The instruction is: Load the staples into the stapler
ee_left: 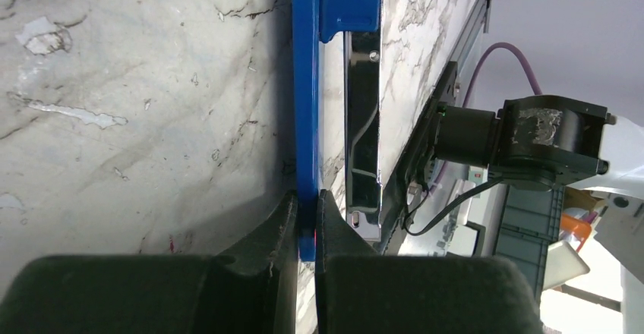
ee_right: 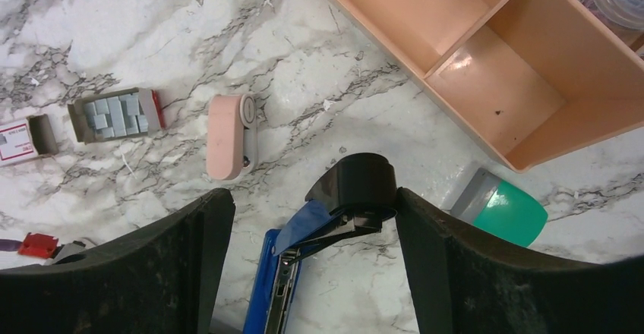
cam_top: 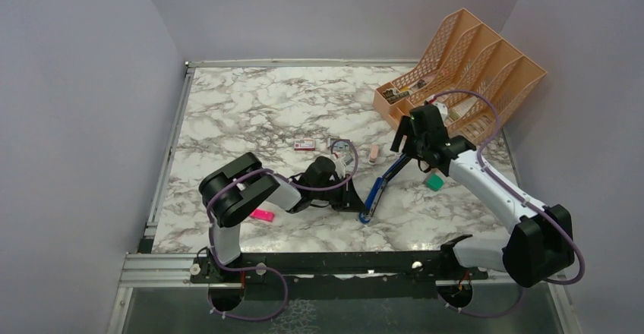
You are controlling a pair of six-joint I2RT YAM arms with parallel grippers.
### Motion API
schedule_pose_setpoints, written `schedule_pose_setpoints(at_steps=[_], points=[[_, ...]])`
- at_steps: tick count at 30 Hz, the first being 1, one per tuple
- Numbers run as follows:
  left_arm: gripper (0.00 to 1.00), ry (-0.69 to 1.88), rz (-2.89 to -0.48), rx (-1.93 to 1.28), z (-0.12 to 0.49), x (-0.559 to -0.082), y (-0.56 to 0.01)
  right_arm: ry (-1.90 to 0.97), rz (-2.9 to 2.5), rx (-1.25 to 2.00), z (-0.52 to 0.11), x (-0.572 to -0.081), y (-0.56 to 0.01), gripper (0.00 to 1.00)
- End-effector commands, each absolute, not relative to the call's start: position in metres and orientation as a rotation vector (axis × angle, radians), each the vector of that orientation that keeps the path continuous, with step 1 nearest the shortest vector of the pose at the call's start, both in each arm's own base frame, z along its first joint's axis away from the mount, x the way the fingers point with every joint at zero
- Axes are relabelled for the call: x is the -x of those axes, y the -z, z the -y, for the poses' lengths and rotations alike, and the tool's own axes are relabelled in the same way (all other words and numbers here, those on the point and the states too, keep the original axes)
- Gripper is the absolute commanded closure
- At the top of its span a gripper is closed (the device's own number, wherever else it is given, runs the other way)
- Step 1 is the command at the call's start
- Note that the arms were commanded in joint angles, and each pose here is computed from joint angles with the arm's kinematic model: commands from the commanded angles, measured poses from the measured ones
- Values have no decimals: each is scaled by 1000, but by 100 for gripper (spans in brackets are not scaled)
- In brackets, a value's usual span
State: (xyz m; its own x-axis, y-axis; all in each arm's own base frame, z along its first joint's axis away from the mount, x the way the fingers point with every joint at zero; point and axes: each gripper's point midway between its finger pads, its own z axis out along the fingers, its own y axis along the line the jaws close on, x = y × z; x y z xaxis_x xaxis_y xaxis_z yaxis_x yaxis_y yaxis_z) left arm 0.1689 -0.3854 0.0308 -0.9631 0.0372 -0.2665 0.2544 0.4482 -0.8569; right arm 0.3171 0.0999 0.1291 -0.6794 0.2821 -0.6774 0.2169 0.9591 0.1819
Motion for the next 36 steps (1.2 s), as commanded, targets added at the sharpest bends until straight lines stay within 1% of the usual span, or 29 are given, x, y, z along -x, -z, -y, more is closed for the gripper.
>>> schedule_pose_setpoints(at_steps=[1,6,10,14,16,23,30,36], points=[[100,1474,-2578,-175,373,-167,-8,-159,-2279,-359,-102,-320,-155,17],[100,1510,-2573,-129,375,-171,-12,-210,-2258,-366,-105,-314,-168,16],[100,1539,-2570,-102,378,-172,-14,-238,-2280,-371,-104,-300,-165,16],[100,1560,-2564,-82,379,-173,-14,-296,-2349,-355,-110,-278,-149,16],[100,1565,-2559,-79,379,-174,-15,-326,-2392,-330,-113,-266,-141,18],[100,1575,-2551,-66,381,-175,-15,-539,-2509,-288,-142,-240,-100,19],[100,1590,-2542,-66,382,-175,-17,-579,-2548,-266,-164,-248,-73,20],[100,1605,-2533,-72,384,-176,-19,-497,-2585,-270,-172,-255,-54,24]])
